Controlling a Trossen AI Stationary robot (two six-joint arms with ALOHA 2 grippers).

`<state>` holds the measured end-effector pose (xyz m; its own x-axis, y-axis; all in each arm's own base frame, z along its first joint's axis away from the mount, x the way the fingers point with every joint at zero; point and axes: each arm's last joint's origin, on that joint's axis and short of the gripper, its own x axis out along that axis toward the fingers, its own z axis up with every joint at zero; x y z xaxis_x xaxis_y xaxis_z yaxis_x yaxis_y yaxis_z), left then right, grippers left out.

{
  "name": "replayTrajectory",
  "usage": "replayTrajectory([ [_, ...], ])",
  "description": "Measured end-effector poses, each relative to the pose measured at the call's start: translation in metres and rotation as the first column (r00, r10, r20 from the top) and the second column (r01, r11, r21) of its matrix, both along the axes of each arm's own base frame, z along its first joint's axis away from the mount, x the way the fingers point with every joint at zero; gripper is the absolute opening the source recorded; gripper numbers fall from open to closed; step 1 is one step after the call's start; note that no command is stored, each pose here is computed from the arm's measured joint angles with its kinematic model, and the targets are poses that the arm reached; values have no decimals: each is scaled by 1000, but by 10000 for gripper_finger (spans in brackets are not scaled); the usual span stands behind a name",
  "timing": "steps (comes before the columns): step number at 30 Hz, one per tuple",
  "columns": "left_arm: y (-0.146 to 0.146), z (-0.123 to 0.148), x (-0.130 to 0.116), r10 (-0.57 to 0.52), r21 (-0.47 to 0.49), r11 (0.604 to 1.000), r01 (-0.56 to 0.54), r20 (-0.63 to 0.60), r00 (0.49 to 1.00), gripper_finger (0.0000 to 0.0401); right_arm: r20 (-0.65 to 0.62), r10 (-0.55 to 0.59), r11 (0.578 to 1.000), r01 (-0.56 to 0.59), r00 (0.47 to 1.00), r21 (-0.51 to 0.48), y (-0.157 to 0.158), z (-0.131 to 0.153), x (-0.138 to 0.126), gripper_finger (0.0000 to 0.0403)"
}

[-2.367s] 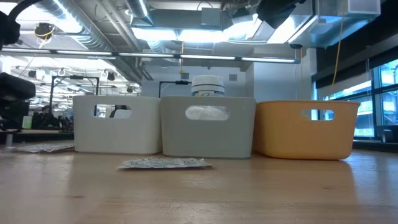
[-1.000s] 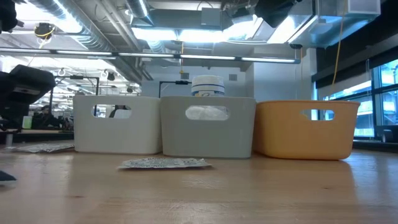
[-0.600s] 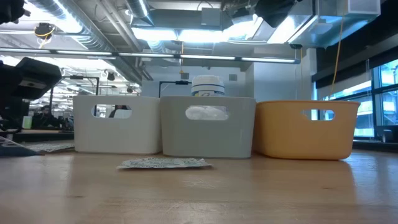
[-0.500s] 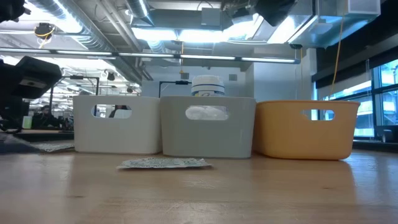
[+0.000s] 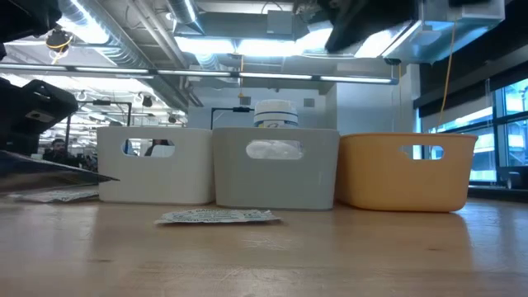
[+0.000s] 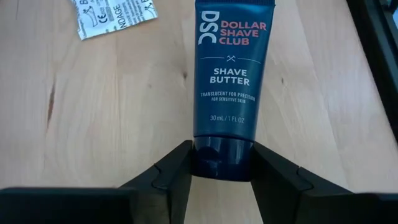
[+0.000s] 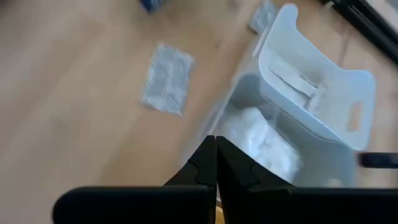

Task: Pick & Place Travel size toiletries
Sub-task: Put the blue shave cream into the yellow bin

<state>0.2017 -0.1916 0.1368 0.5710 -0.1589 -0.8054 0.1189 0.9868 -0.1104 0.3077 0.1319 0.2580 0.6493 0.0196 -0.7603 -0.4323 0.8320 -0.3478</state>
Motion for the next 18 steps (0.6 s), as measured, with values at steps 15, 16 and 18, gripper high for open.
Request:
replayTrajectory([
  [15,-1,16,24,87,-146,988,-57,207,975,143,-32,71,974,-76,997,-212,36,-35,1,10],
  [16,0,18,27,94,-159,985,-59,225,970,143,-23,78,980,-81,997,-180,38,-34,2,13],
  [18,3,21,33,111,-184,981,-65,249,962,143,-8,87,987,-88,996,-138,43,-33,1,20],
])
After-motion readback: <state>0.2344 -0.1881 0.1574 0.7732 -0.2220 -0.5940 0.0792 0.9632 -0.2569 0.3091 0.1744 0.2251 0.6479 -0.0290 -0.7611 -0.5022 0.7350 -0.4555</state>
